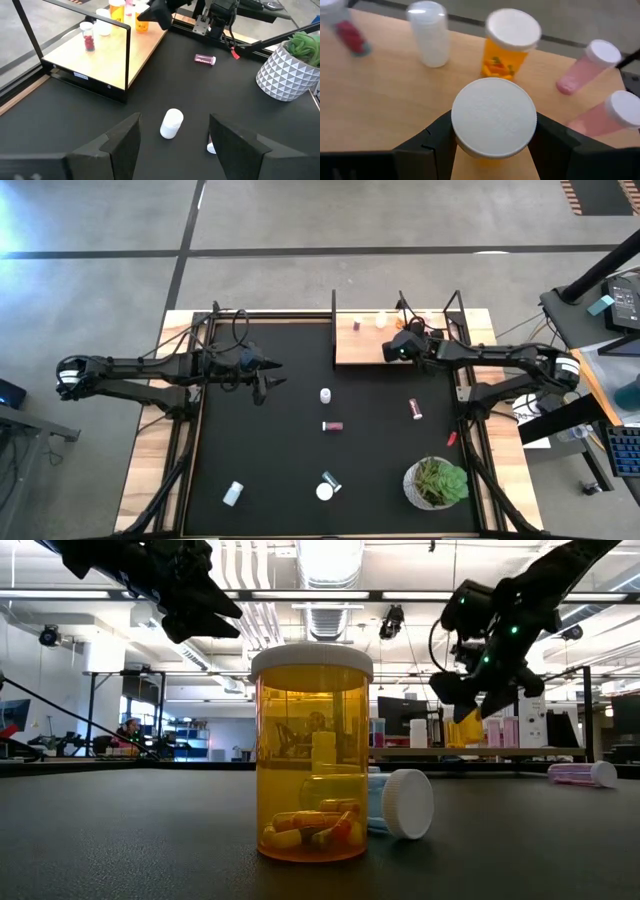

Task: Pick and place medicine bottles onto shelf by color
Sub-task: Put the top orange pill bottle on the shelf aligned with the other orange pill bottle

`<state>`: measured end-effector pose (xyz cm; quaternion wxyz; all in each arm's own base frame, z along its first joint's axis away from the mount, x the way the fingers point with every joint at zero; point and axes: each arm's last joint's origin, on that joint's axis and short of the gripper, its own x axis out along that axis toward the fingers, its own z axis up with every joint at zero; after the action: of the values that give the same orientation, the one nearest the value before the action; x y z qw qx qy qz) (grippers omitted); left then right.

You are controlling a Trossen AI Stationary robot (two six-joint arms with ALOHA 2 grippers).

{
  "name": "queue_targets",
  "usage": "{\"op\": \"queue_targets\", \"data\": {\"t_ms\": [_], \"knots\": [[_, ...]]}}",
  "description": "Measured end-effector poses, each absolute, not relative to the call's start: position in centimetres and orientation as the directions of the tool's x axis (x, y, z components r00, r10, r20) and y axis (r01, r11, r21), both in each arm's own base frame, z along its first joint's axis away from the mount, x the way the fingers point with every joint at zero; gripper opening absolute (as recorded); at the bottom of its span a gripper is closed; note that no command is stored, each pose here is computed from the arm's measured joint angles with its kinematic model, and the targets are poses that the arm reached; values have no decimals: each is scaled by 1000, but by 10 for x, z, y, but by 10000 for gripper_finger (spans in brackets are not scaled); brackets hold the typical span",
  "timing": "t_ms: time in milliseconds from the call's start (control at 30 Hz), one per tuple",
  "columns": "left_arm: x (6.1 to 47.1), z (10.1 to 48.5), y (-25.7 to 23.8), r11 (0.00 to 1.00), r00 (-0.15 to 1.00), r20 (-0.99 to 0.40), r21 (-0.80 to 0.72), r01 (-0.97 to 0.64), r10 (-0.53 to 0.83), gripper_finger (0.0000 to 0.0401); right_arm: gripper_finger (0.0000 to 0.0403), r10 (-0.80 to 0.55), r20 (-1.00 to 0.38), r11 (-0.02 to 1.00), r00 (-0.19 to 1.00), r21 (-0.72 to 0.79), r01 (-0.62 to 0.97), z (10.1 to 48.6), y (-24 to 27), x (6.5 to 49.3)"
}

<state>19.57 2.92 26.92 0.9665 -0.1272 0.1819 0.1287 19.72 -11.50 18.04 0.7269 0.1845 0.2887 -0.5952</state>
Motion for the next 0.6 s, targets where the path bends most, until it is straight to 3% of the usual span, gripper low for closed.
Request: {"op": "queue_targets", "data": {"t_ms": [600], "knots": [[196,269,29,935,900,-384,-197,-296,204,215,196,-780,-618,145,95,-30,989,181,-131,193]]}}
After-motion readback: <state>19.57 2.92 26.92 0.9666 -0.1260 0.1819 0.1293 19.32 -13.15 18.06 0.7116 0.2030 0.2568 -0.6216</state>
